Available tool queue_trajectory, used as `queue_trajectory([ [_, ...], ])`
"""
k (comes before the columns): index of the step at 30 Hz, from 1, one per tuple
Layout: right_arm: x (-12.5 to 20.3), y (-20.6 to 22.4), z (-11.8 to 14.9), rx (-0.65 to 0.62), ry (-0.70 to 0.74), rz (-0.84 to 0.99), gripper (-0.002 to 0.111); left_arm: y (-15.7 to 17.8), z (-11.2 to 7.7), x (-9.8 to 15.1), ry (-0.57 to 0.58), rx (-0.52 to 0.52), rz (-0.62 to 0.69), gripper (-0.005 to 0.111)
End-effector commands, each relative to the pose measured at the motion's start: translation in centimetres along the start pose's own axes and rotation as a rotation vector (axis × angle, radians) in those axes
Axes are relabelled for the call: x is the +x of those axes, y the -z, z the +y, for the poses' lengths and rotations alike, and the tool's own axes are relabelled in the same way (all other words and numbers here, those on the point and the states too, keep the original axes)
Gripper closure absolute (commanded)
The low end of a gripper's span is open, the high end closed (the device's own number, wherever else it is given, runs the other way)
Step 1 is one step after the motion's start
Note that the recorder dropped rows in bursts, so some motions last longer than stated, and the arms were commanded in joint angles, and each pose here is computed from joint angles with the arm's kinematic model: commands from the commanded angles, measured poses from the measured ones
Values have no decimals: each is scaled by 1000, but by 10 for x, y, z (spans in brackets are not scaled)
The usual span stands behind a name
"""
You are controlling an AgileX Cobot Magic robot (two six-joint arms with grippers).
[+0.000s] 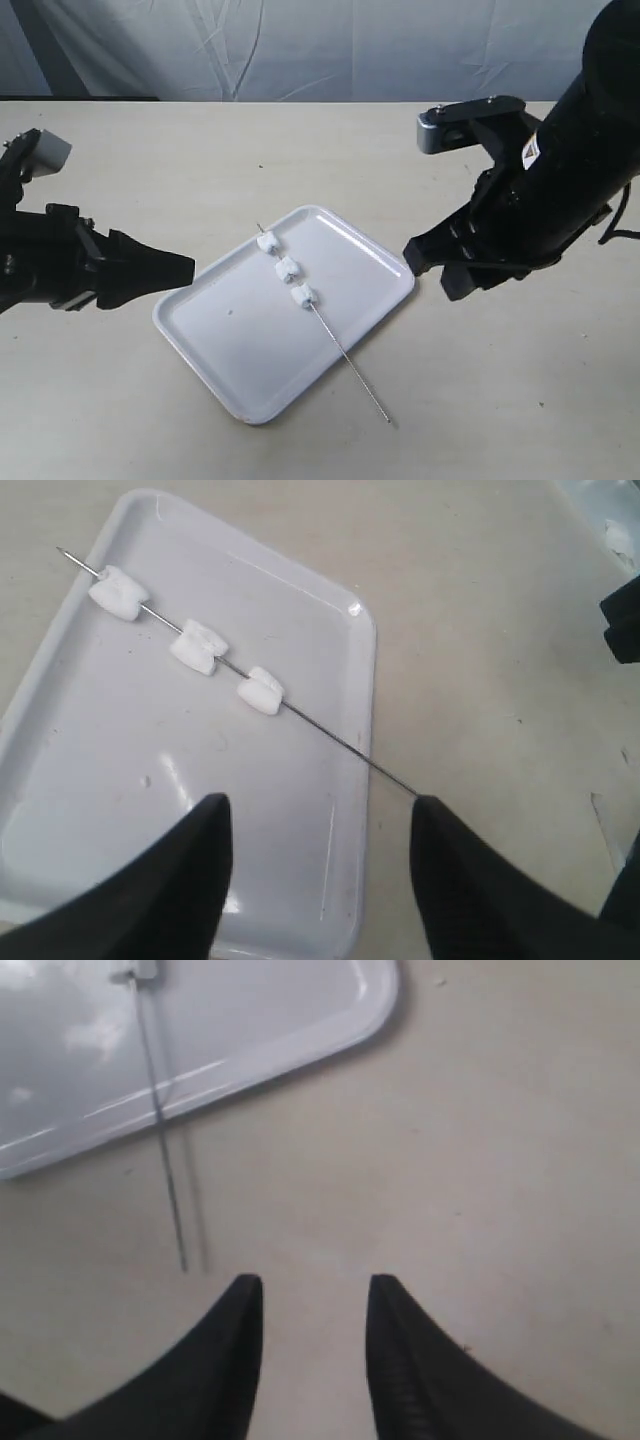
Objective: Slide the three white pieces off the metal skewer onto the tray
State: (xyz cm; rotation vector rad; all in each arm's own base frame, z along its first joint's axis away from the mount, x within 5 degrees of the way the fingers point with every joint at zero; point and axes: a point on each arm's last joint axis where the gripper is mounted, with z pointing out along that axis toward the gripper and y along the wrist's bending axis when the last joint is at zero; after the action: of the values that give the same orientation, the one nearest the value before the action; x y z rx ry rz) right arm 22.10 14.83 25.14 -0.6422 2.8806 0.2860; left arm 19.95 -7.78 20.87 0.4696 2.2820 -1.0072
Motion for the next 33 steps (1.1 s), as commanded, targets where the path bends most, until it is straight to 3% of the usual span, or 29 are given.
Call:
queue_trajectory([
  [1,-4,-13,11,-139,103,56,77,-5,-3,-3,-34,-25,3,48],
  [8,-2,-41,24,-133,168,172,76,-6,-4,-4,-23,-21,-9,47],
  [12,-1,-58,37,-114,231,203,64,-6,-3,-4,-9,-22,-14,47],
  [14,-1,-65,43,-107,258,203,65,-9,0,-4,25,-16,-15,48],
  [18,-1,-82,55,-100,297,203,66,-35,5,-2,64,11,62,48],
  [24,-7,-101,57,-84,277,162,66,-70,-8,-29,25,0,69,48],
  [33,-6,-126,58,-81,259,207,66,-73,-3,-44,35,-63,40,48],
])
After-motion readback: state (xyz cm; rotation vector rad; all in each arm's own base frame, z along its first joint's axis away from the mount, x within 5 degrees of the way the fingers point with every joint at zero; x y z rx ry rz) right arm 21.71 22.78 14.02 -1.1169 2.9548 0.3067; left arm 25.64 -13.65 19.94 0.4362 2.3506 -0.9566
